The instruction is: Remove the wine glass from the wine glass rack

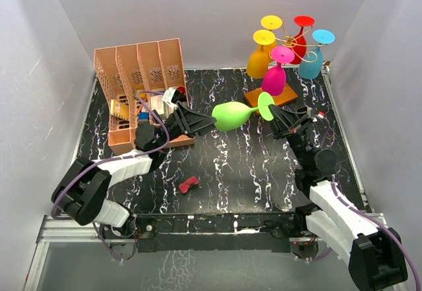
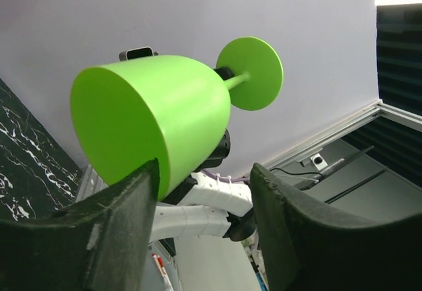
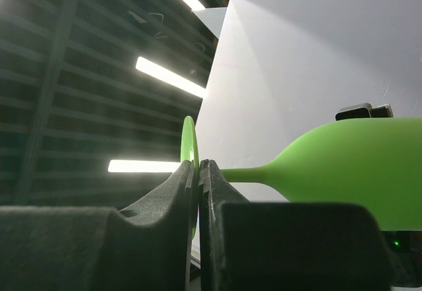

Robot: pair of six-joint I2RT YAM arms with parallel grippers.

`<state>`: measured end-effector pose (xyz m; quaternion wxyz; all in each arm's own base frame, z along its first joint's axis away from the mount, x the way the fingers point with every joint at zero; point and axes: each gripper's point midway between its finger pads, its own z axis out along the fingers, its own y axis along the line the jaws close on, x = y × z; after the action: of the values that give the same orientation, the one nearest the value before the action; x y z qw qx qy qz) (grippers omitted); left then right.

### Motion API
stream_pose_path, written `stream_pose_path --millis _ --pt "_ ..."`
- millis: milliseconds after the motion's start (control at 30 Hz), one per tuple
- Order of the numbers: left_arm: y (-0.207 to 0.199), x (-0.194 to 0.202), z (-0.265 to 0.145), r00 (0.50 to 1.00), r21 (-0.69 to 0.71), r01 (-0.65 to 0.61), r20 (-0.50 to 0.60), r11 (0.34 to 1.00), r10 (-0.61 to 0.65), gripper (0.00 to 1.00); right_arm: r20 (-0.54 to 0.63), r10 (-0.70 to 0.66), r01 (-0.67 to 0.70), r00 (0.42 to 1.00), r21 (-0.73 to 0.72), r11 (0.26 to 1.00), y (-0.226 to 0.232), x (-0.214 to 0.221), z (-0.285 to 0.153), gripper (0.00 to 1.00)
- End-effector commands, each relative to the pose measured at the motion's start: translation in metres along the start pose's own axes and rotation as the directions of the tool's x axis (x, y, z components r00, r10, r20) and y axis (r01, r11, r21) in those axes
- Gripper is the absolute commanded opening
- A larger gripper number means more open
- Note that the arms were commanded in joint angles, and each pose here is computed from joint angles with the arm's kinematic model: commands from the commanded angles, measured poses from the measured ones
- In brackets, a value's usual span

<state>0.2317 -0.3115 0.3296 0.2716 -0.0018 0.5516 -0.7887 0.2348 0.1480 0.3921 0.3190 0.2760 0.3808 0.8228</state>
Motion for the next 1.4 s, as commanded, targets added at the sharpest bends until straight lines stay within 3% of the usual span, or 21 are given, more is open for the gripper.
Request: stream_pose_path --millis 0,333,400,467,567,667,833,967,1067,1133,1233,1367 --pt "-0.026 -0.001 0.006 0.999 0.096 -0.047 -0.012 0.994 0.048 0.50 0.007 -0.007 0.007 1.000 -0.022 1.000 0.004 0.001 -0.002 0.07" --pt "-0.027 -0.002 0.008 0.999 0.097 -0.051 -0.008 0.994 0.052 0.17 0.115 -0.062 0.051 0.991 0.096 0.994 -0.013 -0.014 -0.011 0.15" --pt "-0.025 -0.002 0.008 0.999 0.089 -0.052 -0.008 0.995 0.053 0.08 0.150 -0.101 0.077 0.984 0.154 0.985 -0.021 -0.021 -0.013 0.24" --pt "-0.023 -0.002 0.008 0.999 0.079 -0.054 -0.006 0.995 0.054 0.00 0.183 -0.161 0.117 0.970 0.228 0.967 -0.027 -0.028 -0.013 0.40" --pt "-0.018 -0.002 0.007 0.998 0.053 -0.058 -0.006 0.997 0.059 0.00 0.215 -0.303 0.218 0.928 0.346 0.913 -0.044 -0.043 -0.023 0.55" --pt "-0.006 0.000 0.005 0.998 -0.008 -0.068 -0.015 0.998 0.068 0.00 0.212 -0.478 0.320 0.852 0.511 0.797 -0.071 -0.064 -0.047 0.66" --pt "0.029 0.008 -0.007 0.991 -0.221 -0.129 -0.071 0.967 0.116 0.00 0.099 -0.777 0.423 0.622 0.793 0.439 -0.098 -0.112 -0.110 0.75" --pt "0.058 0.006 -0.029 0.974 -0.463 -0.226 -0.133 0.857 0.185 0.00 -0.045 -0.895 0.438 0.443 0.882 0.173 -0.081 -0.133 -0.145 0.82" --pt "0.073 0.002 -0.052 0.959 -0.628 -0.283 -0.202 0.725 0.199 0.00 -0.122 -0.936 0.461 0.331 0.886 0.048 -0.056 -0.137 -0.152 0.87" --pt "0.084 -0.005 -0.070 0.948 -0.739 -0.318 -0.258 0.594 0.186 0.00 -0.169 -0.948 0.488 0.270 0.873 -0.017 -0.044 -0.138 -0.152 0.89" --pt "0.098 -0.012 -0.092 0.919 -0.825 -0.392 -0.373 0.407 0.127 0.00 -0.174 -0.951 0.501 0.257 0.865 -0.023 -0.036 -0.134 -0.151 0.90" --pt "0.106 -0.009 -0.098 0.871 -0.833 -0.475 -0.491 0.282 0.018 0.00 -0.196 -0.935 0.564 0.295 0.826 0.004 -0.038 -0.121 -0.142 0.91"
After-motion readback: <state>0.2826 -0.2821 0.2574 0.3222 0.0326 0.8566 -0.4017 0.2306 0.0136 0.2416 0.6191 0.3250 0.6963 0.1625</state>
